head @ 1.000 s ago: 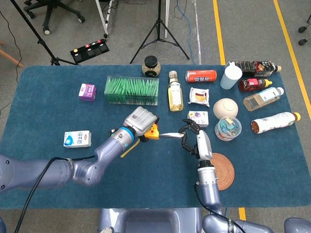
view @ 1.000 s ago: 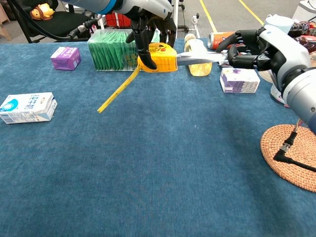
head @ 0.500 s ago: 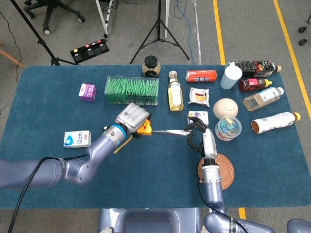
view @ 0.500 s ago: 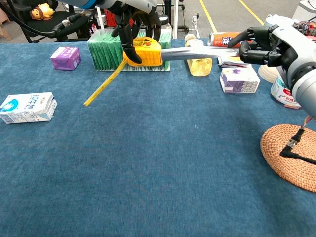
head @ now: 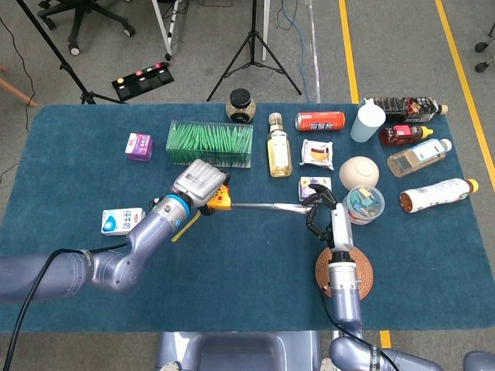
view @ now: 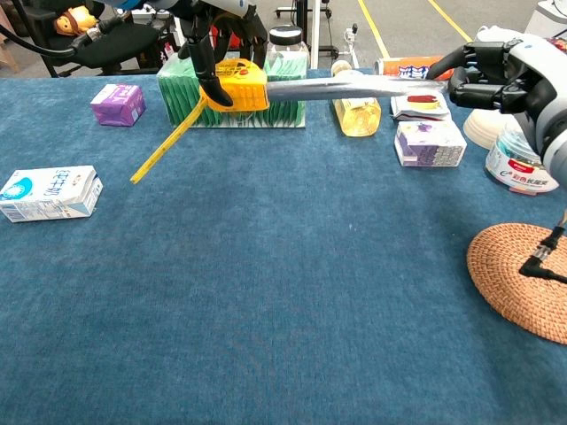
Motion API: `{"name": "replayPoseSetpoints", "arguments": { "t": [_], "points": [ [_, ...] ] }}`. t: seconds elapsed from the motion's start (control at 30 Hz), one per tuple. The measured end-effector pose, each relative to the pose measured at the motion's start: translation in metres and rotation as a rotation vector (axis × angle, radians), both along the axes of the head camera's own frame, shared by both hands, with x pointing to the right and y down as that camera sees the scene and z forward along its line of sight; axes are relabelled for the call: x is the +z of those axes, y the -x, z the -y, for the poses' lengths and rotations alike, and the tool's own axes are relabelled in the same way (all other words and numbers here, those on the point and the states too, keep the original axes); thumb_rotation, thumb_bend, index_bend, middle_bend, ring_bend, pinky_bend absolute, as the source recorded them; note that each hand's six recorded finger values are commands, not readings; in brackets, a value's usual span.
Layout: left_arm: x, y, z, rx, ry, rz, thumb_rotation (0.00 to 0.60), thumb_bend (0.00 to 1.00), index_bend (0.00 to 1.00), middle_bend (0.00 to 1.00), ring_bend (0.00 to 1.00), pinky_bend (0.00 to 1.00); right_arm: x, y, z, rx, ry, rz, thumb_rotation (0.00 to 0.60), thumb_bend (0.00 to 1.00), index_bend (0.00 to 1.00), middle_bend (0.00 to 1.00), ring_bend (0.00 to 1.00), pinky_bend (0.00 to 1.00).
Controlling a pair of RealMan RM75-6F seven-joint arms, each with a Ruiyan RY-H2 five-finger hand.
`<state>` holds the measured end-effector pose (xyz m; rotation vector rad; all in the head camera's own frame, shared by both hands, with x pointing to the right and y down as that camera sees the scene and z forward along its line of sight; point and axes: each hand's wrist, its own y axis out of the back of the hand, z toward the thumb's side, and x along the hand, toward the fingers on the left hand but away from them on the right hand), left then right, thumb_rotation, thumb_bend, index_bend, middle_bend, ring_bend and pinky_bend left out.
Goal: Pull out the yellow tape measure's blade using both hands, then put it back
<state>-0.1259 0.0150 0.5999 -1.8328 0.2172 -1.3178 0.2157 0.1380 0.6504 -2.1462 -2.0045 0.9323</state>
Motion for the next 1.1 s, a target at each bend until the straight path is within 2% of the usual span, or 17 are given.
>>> {"name": "replayPoseSetpoints", "arguments": {
  "t": [0.57,1.1],
  "points": [
    [-0.001,0.047,0.008,-0.021,-0.009,0.08,0.6,0.32,0.56,0.45,0.44,0.59,-0.002,-0.027,0.008,0.024,-0.013,-0.025,0.586,0.72,0.5,0.25,0.24,0.18],
    [0.014,0.104,0.003,-0.055,-0.003,0.161,0.6,0.32,0.56,0.45,0.44,0.59,-0.004,-0.046,0.008,0.051,-0.018,-0.033,0.583,0.72,0.5,0.25,0.24,0.18]
  ]
}}
